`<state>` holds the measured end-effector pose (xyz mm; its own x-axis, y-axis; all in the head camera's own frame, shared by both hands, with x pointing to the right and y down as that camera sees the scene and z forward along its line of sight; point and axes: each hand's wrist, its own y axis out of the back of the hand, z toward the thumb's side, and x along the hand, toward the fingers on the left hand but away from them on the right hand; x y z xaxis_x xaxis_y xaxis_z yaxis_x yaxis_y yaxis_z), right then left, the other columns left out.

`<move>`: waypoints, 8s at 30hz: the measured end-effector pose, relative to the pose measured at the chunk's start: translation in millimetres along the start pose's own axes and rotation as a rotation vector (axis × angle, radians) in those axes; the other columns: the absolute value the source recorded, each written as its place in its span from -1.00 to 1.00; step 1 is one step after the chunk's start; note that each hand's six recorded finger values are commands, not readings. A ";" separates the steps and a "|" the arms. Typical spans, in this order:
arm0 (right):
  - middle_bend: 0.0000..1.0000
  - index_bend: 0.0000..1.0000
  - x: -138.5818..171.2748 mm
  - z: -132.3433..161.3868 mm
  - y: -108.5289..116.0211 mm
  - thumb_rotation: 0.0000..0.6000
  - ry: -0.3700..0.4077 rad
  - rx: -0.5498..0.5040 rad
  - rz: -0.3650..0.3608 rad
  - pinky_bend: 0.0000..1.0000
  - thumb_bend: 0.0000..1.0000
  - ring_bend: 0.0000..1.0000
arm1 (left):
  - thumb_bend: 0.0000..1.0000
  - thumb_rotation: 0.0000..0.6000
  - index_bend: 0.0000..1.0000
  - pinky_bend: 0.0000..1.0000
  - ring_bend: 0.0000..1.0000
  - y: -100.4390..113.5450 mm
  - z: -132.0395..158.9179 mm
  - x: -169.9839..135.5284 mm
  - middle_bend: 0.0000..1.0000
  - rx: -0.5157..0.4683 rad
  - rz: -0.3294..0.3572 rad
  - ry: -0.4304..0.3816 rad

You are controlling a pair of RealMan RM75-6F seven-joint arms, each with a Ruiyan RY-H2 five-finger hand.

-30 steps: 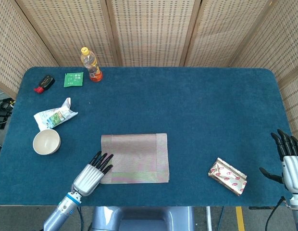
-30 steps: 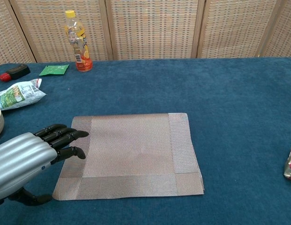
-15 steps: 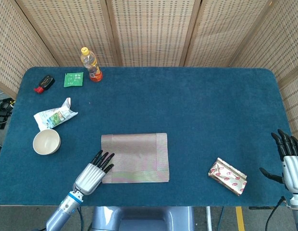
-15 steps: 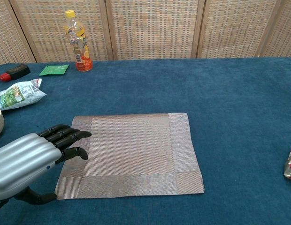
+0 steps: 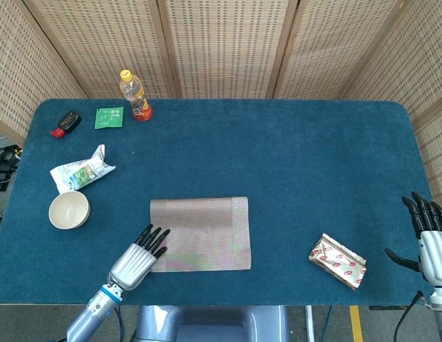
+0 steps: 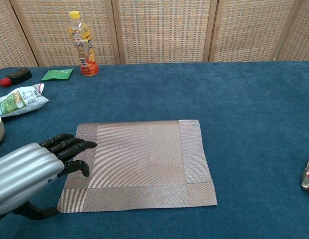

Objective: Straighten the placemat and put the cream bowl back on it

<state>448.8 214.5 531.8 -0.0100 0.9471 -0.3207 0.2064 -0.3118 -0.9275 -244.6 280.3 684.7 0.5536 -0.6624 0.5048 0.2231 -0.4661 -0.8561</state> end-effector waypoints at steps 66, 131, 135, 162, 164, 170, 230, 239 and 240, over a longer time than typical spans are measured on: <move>-1.00 -0.99 0.0 -1.7 0.4 1.00 -0.007 -0.012 0.009 -1.00 -0.81 -1.00 | 0.03 1.00 0.28 -1.00 -1.00 -3.9 -1.6 10.6 -1.00 -0.006 -0.006 0.018; -1.00 -0.99 -24.6 -32.7 -28.0 1.00 -0.145 0.143 0.036 -1.00 -0.81 -1.00 | -0.63 1.00 -1.00 -1.00 -1.00 136.4 -233.4 192.0 -1.00 0.045 0.100 0.472; -1.00 -0.99 -23.6 -28.8 -30.0 1.00 -0.130 0.140 0.044 -1.00 -0.81 -1.00 | -0.63 1.00 -1.00 -1.00 -1.00 135.5 -230.4 173.2 -1.00 0.026 0.128 0.452; -1.00 -0.97 -5.7 12.0 -59.8 1.00 0.025 0.142 0.138 -1.00 -0.84 -1.00 | -0.87 1.00 -1.00 -1.00 -1.00 73.4 -176.3 -90.0 -1.00 -0.167 0.171 0.535; -1.00 -0.97 -3.5 21.6 -65.9 1.00 0.056 0.133 0.154 -1.00 -0.84 -1.00 | -0.87 1.00 -1.00 -1.00 -1.00 79.2 -176.3 -97.5 -1.00 -0.172 0.194 0.538; -1.00 -0.94 -0.7 71.3 -98.7 1.00 0.178 0.086 0.234 -1.00 -0.84 -1.00 | -0.87 1.00 -1.00 -1.00 -1.00 81.9 -172.0 -103.4 -1.00 -0.176 0.200 0.524; -1.00 -0.74 -26.3 241.2 -246.6 1.00 0.375 -0.136 0.302 -1.00 0.12 -1.00 | -0.86 1.00 -1.00 -1.00 -1.00 74.6 -180.5 -99.8 -1.00 -0.238 0.175 0.515; -1.00 -0.71 -25.7 243.4 -237.7 1.00 0.383 -0.189 0.268 -1.00 0.17 -1.00 | -0.86 1.00 -1.00 -1.00 -1.00 73.4 -179.3 -98.9 -1.00 -0.239 0.170 0.510; -1.00 -0.67 -25.8 242.7 -237.8 1.00 0.382 -0.187 0.270 -1.00 0.17 -1.00 | -0.86 1.00 -1.00 -1.00 -1.00 73.3 -179.2 -98.7 -1.00 -0.239 0.170 0.510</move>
<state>162.5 245.8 713.9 0.4195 0.8057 -0.4182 0.3245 -0.5634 -0.7598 -426.7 206.4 591.9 0.0968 -0.9101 0.4029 -0.0549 -0.4090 -0.9109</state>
